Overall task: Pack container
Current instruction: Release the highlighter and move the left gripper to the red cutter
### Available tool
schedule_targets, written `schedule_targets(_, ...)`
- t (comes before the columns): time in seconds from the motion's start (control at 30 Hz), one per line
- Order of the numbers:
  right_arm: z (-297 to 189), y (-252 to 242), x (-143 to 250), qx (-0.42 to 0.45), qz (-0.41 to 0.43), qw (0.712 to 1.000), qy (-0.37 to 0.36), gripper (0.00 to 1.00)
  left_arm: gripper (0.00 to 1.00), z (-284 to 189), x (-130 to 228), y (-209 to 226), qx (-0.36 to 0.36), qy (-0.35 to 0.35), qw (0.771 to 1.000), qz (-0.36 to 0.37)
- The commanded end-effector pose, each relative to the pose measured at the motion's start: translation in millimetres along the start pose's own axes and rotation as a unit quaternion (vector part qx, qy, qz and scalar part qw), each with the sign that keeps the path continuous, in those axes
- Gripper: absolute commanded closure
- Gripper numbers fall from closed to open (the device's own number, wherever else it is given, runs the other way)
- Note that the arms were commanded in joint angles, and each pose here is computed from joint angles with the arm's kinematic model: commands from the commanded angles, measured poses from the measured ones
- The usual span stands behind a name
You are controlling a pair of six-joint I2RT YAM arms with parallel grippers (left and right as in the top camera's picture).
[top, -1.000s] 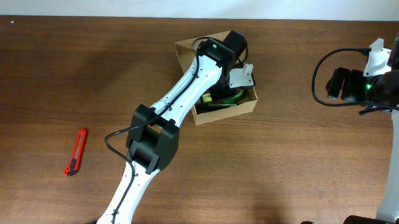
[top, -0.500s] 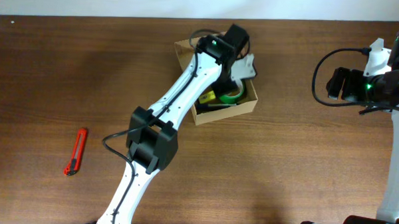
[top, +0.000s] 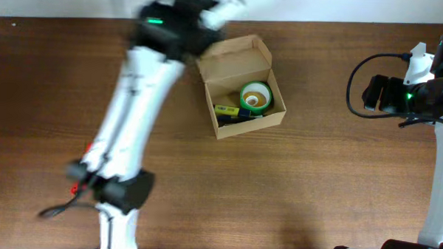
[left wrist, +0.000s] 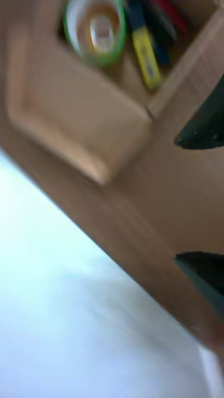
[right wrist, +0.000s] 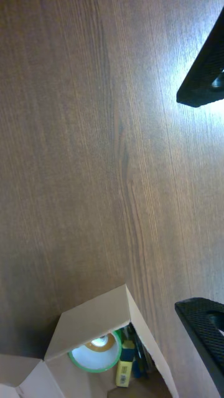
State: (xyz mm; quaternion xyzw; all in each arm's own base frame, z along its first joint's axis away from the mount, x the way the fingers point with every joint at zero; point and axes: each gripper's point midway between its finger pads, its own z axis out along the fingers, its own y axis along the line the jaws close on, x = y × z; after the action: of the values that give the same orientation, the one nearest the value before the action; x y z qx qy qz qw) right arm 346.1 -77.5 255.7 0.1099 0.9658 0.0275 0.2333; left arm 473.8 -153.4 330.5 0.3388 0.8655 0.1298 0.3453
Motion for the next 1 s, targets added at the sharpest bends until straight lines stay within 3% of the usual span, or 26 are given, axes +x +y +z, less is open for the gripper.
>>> schedule_targets(0.0, 1.1, -3.8, -0.5, 0.006, 0.005, 1.000, 0.000, 0.01, 0.48, -13.1, 51.9, 40.3, -0.031, 0.048, 0.996, -0.061)
schedule_targets(0.13, 1.1, -3.8, -0.6, 0.006, 0.005, 1.000, 0.000, 0.02, 0.47, -3.7, 131.0, 45.4, -0.031, 0.118, 0.988, -0.092)
schedule_targets(0.33, 1.1, -3.8, -0.5, 0.006, 0.005, 1.000, 0.000, 0.01, 0.34, 6.9, 230.8, 21.7, 0.002, 0.227, 0.959, -0.172)
schedule_targets(0.47, 1.1, -3.8, -0.5, 0.006, 0.005, 1.000, 0.000, 0.01, 0.32, 8.3, 311.3, -3.8, 0.057, 0.337, 0.909, -0.240)
schedule_targets(0.63, 1.1, -3.8, -0.7, 0.006, 0.005, 1.000, 0.000, 0.01, 0.36, 13.3, 385.6, -40.8, 0.119, 0.405, 0.850, -0.315)
schedule_targets(0.73, 1.1, -3.9, -0.6, 0.006, 0.005, 1.000, 0.000, 0.01, 0.39, 24.5, 412.2, -53.8, 0.132, 0.409, 0.844, -0.322)
schedule_targets(0.97, 1.0, -8.4, -0.5, 0.019, 0.005, 1.000, 0.000, 0.01, 0.42, 44.6, 441.5, -64.5, 0.143, 0.392, 0.861, -0.293)
